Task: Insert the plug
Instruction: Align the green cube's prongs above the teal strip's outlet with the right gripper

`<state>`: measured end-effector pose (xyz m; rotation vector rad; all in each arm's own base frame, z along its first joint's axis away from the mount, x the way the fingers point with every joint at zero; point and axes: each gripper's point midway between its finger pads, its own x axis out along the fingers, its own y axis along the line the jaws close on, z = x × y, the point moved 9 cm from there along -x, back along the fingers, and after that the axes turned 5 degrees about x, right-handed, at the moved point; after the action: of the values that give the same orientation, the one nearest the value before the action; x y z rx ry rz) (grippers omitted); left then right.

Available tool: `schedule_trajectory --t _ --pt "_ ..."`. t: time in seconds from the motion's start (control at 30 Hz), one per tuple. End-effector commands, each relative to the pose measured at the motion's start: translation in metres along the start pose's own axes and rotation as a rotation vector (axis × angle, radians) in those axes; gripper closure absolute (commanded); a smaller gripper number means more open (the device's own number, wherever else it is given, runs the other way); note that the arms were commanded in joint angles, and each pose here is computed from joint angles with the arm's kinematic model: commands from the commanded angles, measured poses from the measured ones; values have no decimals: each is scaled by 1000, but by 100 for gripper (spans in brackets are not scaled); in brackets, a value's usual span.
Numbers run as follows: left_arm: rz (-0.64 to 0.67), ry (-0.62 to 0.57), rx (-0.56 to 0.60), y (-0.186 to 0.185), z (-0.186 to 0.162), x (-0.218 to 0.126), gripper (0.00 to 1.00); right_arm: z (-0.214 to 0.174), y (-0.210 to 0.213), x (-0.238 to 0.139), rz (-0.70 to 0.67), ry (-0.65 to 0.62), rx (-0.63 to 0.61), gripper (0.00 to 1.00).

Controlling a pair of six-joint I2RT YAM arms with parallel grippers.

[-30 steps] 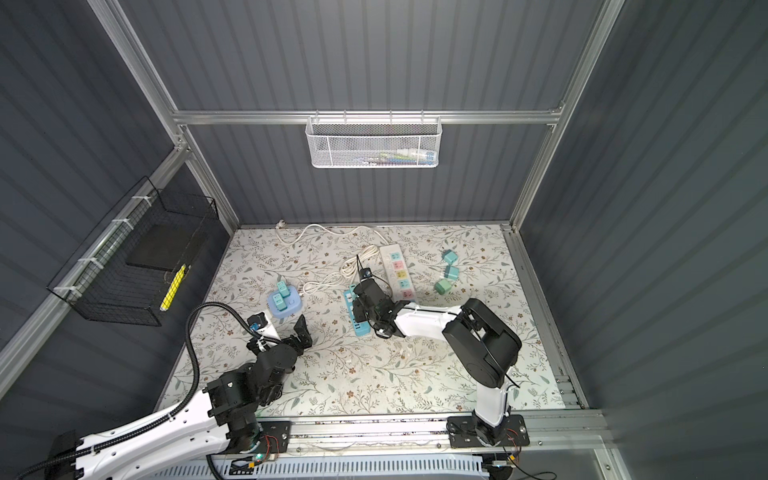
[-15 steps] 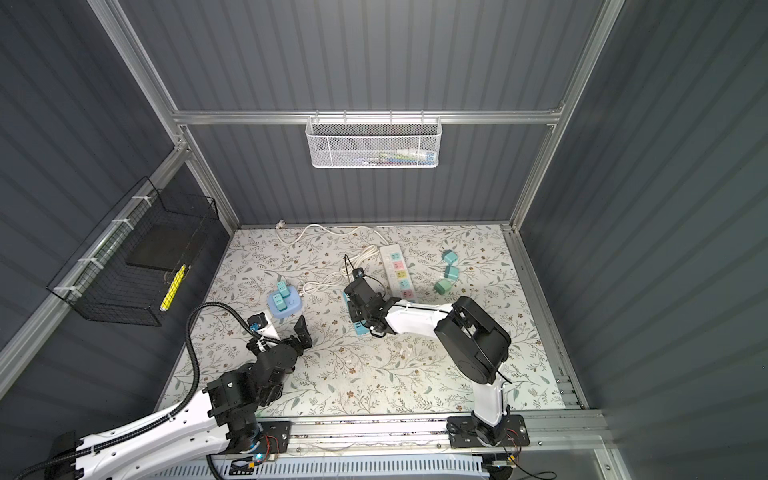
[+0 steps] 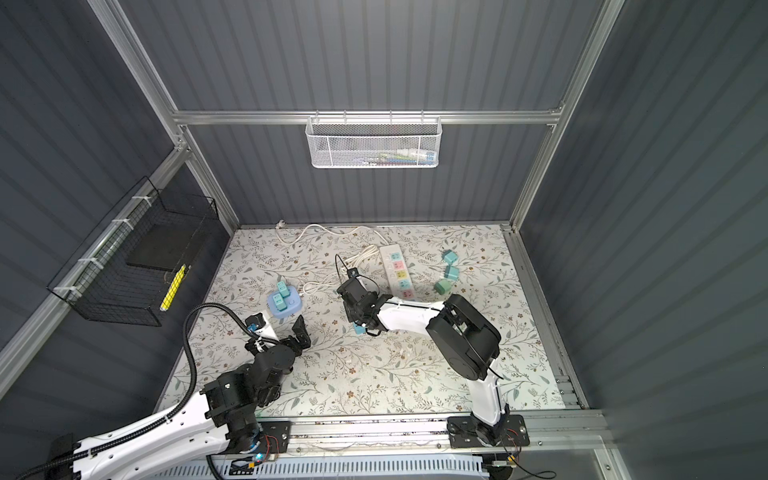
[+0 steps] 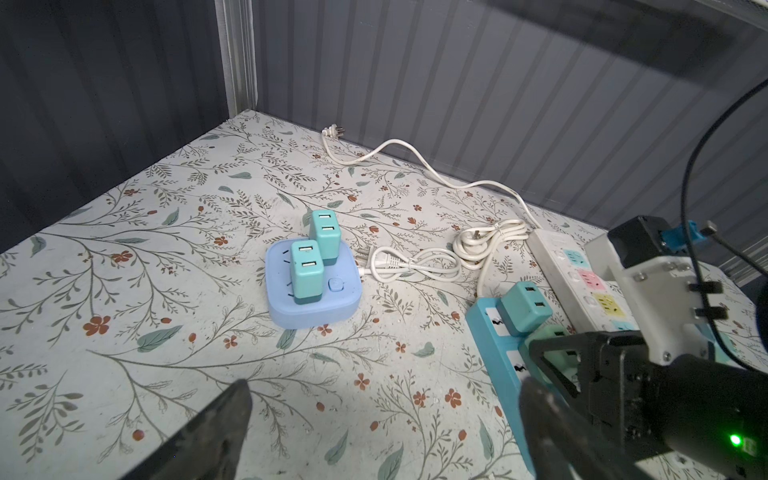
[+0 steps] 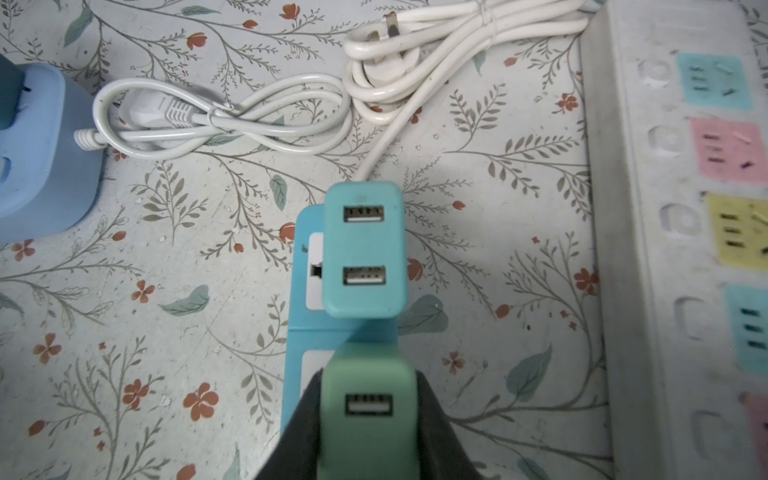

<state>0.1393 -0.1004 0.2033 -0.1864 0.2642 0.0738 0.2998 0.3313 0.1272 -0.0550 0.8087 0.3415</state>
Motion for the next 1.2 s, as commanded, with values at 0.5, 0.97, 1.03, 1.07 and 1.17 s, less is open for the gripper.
schedule_trajectory --t 0.5,0.97,1.03,1.07,1.17 --pt "30 -14 -1 0 15 -3 0 12 0 -12 66 179 -42 39" --pt "18 -23 15 -12 35 -4 0 46 -25 -33 85 110 -17 31" --pt "15 -21 23 -16 37 -3 0 42 -30 -27 61 115 -9 31" --pt "14 -19 27 -17 37 -3 0 39 -33 -24 47 121 -7 32" --pt "9 -13 29 -20 35 -1 0 30 -37 -15 17 141 -8 32"
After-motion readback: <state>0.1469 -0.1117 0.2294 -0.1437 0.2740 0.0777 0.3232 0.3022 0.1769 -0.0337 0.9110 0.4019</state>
